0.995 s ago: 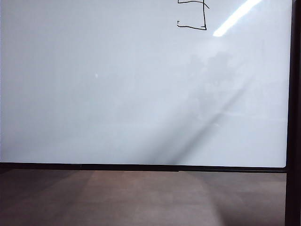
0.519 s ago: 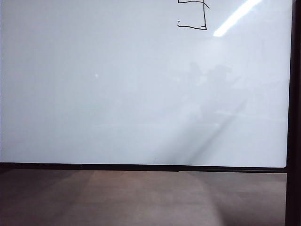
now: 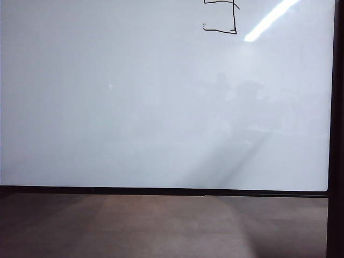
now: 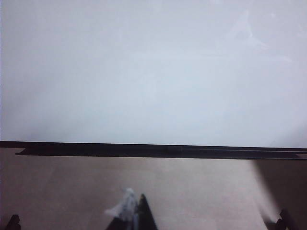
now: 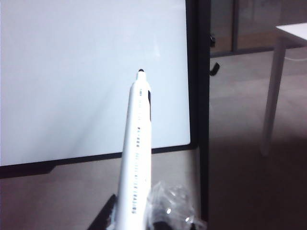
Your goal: Reach to the right to find the marker pen, pick it up, and write the number 9 on the whiteboard.
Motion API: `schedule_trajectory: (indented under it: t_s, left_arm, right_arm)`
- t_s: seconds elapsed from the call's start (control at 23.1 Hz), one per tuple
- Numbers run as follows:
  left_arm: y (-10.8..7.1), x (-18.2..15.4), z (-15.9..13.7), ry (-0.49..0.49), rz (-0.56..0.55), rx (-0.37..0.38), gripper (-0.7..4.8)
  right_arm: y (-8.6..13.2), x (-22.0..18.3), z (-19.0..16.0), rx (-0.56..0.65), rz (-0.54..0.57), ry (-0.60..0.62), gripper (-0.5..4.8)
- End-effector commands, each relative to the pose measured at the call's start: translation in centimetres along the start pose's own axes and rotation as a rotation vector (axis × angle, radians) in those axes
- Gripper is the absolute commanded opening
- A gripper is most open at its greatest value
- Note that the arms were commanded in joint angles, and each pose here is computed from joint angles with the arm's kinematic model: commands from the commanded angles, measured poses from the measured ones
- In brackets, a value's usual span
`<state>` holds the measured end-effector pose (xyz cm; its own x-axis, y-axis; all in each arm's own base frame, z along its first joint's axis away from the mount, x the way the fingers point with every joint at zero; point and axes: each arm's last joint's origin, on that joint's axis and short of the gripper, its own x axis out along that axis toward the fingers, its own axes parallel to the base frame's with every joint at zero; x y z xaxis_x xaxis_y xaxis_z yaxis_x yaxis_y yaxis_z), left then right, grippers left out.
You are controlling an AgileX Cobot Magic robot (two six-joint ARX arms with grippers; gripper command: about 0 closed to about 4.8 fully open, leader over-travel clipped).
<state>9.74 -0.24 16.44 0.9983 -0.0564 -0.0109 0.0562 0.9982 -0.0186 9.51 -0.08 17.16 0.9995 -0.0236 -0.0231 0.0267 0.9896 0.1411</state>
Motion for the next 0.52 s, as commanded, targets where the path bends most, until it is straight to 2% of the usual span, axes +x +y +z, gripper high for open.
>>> schedule_trajectory:
  t_s: [0.04, 0.52]
  left_arm:
    - [0.00, 0.00, 0.12, -0.010, -0.003, 0.003, -0.05]
    - [0.00, 0.00, 0.11, -0.009, -0.003, 0.003, -0.05]
  right_arm:
    - [0.02, 0.04, 0.15, 0.015, 0.007, -0.034, -0.05]
    - [-0.06, 0.23, -0.31, 0.000, 0.008, -0.058, -0.05]
